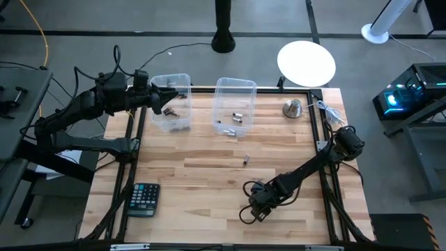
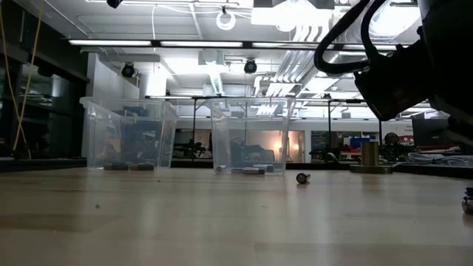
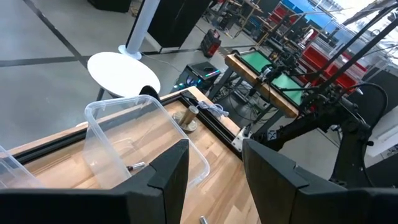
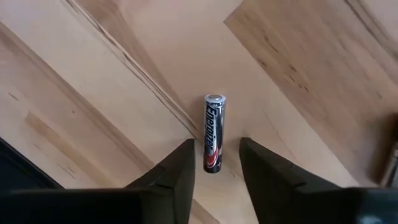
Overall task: Sort batteries
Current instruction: Put silver battery into the right transparent bin
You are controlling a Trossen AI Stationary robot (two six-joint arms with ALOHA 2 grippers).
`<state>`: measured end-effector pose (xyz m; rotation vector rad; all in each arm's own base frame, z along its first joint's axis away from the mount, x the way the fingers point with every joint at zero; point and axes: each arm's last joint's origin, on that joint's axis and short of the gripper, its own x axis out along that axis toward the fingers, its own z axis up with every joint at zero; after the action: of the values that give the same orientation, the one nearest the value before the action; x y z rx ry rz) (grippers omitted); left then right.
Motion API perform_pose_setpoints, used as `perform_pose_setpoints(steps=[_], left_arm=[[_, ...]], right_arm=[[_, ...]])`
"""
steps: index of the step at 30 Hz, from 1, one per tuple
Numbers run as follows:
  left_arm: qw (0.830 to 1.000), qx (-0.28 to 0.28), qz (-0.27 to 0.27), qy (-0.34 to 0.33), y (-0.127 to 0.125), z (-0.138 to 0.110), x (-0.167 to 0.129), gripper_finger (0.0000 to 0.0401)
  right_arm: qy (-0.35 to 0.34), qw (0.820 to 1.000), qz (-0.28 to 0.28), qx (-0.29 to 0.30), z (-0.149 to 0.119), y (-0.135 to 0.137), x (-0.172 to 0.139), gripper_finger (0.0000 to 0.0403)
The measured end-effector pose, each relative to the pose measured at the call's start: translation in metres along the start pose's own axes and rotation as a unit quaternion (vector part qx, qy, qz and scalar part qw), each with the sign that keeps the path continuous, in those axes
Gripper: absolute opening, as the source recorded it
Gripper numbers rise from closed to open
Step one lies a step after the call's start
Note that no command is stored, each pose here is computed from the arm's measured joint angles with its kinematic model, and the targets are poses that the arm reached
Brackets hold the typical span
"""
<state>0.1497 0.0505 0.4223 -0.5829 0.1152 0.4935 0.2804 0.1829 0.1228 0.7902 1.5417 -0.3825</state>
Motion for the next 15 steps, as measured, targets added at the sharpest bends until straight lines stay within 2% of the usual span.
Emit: perform_pose_setpoints(steps=[7,15], left_arm=[[1.000,0.001,0.002,-0.001,0.0001,0.0001,0.0000,0.0145],[1.000,0.001,0.006,-0.006,0.0002,0.0006,0.0001,0.0145]], right_arm=[[0.000,1.000,-0.013,0.005,0.0041,-0.0033,0.0012,0.0068],[0.008,1.000,-0.010,-0.028,0.0077,-0.0050,-0.0004,0.0013]])
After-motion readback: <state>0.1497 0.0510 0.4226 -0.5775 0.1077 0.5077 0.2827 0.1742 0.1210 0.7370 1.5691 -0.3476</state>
